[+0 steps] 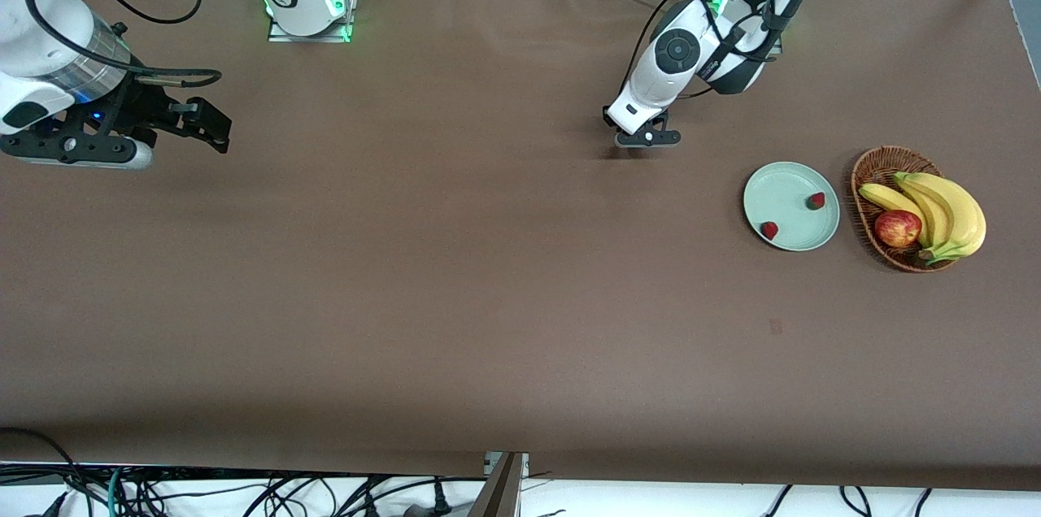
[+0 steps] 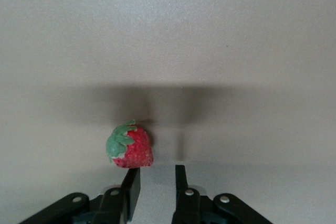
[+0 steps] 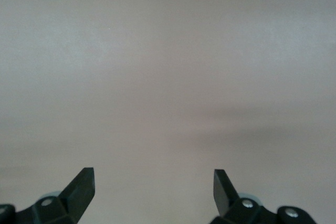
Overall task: Collect all strawberries into plate
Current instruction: 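Grasp the last strawberry with the left gripper and lift it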
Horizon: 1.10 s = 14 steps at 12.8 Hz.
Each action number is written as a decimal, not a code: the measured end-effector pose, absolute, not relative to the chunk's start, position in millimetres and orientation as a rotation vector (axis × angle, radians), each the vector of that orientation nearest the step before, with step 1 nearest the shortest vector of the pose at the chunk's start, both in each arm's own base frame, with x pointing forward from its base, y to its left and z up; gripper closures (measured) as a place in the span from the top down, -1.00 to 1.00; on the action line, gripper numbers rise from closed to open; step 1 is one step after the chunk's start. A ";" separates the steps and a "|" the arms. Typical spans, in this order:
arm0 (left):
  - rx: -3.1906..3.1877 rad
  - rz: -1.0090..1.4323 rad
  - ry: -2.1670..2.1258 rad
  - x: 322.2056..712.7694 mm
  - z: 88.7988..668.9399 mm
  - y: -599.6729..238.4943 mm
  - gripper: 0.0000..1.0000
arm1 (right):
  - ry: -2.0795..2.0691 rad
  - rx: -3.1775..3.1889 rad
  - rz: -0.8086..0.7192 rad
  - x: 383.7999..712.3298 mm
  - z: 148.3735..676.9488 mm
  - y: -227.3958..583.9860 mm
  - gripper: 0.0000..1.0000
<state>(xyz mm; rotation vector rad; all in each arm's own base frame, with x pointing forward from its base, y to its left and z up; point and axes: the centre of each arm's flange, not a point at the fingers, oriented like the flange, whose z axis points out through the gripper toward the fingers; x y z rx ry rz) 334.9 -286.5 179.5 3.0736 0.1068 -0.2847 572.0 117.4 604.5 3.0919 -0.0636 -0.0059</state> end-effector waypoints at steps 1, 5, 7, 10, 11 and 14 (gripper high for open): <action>3.075 -0.284 0.126 338.1 178.7 -282.2 -0.31 | -0.062 3.096 0.009 572.9 606.0 118.3 1.00; 3.078 -0.266 0.265 364.8 175.9 -249.8 -0.31 | -0.066 3.102 0.048 576.6 607.5 117.6 1.00; 3.074 -0.253 0.282 370.9 177.8 -247.3 -0.31 | -0.074 3.109 0.042 577.5 606.2 115.9 1.00; 3.066 -0.234 0.287 376.3 182.3 -251.2 -0.27 | -0.089 3.110 0.035 579.1 604.1 110.7 1.00; 3.065 -0.231 0.289 377.5 183.2 -251.8 -0.09 | -0.091 3.110 0.035 579.2 603.9 109.9 1.00; 3.064 -0.230 0.295 377.9 183.5 -252.0 -0.02 | -0.095 3.110 0.035 579.5 603.9 108.8 1.00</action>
